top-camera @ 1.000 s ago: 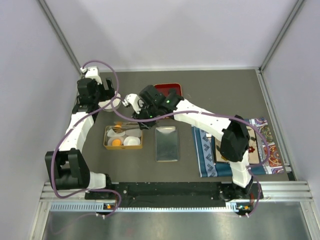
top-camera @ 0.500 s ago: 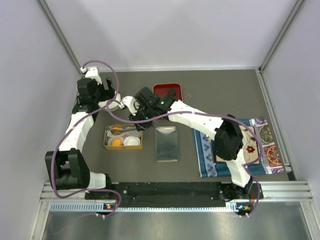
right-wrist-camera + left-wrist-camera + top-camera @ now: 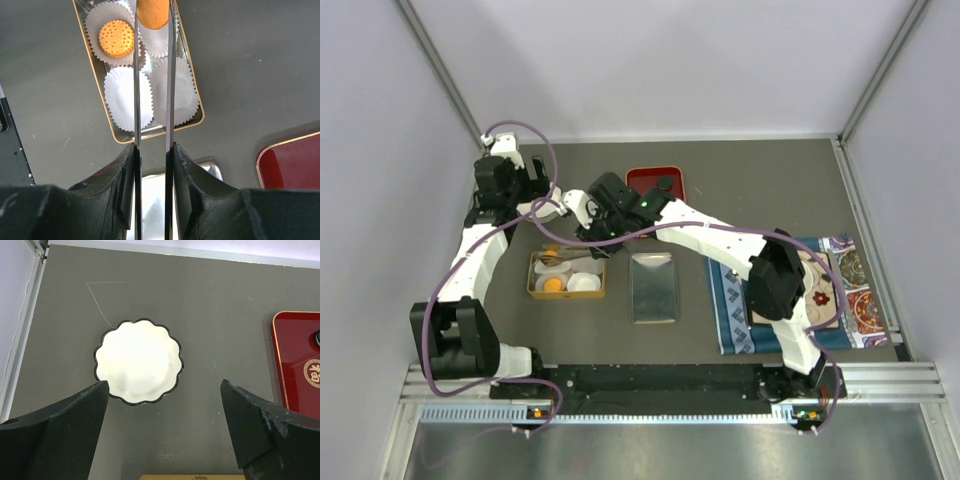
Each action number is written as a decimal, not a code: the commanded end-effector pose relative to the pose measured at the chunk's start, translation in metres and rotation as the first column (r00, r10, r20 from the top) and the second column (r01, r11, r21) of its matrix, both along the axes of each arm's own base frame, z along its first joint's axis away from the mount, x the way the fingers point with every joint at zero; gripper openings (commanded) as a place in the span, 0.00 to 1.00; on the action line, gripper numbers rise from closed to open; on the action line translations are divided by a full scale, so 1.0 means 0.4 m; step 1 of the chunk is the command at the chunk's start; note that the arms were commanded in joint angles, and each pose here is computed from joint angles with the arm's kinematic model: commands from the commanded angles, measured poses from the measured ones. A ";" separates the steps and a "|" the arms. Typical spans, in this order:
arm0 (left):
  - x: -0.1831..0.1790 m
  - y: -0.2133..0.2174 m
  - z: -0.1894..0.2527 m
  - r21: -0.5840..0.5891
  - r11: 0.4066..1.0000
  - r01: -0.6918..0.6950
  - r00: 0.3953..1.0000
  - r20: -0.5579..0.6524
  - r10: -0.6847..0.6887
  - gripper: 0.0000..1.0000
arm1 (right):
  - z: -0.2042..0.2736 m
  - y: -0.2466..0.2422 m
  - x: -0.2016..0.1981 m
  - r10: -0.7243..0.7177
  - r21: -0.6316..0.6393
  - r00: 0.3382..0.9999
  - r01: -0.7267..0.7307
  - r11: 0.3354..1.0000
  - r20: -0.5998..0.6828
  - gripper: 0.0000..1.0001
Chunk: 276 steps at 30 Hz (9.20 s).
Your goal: Pack the cookies
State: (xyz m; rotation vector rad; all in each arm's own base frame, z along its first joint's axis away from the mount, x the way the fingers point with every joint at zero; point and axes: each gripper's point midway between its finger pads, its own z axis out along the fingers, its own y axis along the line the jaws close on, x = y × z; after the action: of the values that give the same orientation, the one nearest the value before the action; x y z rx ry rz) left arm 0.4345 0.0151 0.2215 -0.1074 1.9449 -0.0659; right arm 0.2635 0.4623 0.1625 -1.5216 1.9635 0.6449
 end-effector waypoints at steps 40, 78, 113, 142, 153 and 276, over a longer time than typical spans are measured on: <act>0.010 0.009 0.034 0.006 1.000 0.005 0.998 0.055 -0.005 0.99 | 0.112 0.042 0.022 -0.012 0.095 0.995 0.002 0.995 0.102 0.42; -0.009 0.005 0.053 -0.011 1.000 0.016 0.997 0.071 -0.015 0.99 | 0.183 -0.541 0.401 -0.577 0.123 0.795 0.564 0.817 0.186 0.41; 0.004 0.004 0.023 -0.012 1.000 0.026 0.999 0.047 -0.025 0.99 | 0.004 -0.610 0.536 -0.641 0.033 0.757 0.643 0.765 0.124 0.44; 0.008 0.000 0.040 -0.010 0.999 0.036 0.998 0.061 -0.035 0.99 | -0.015 -0.613 0.538 -0.638 0.031 0.764 0.639 0.769 0.094 0.29; 0.004 -0.005 0.047 -0.020 0.999 0.040 0.997 0.067 -0.039 0.99 | 0.131 -0.606 0.497 -0.633 0.128 0.768 0.621 0.773 0.098 0.18; 0.001 0.009 0.051 -0.004 1.000 0.013 0.998 0.060 -0.013 0.99 | 0.188 -0.247 0.046 -0.209 0.105 0.960 0.192 0.976 0.186 0.41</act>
State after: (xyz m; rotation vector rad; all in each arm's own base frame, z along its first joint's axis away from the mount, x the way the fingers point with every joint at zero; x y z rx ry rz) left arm 0.4313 0.0158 0.2206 -0.1039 1.9461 -0.0901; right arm 0.2460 0.3757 0.1858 -1.4452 1.9466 0.5111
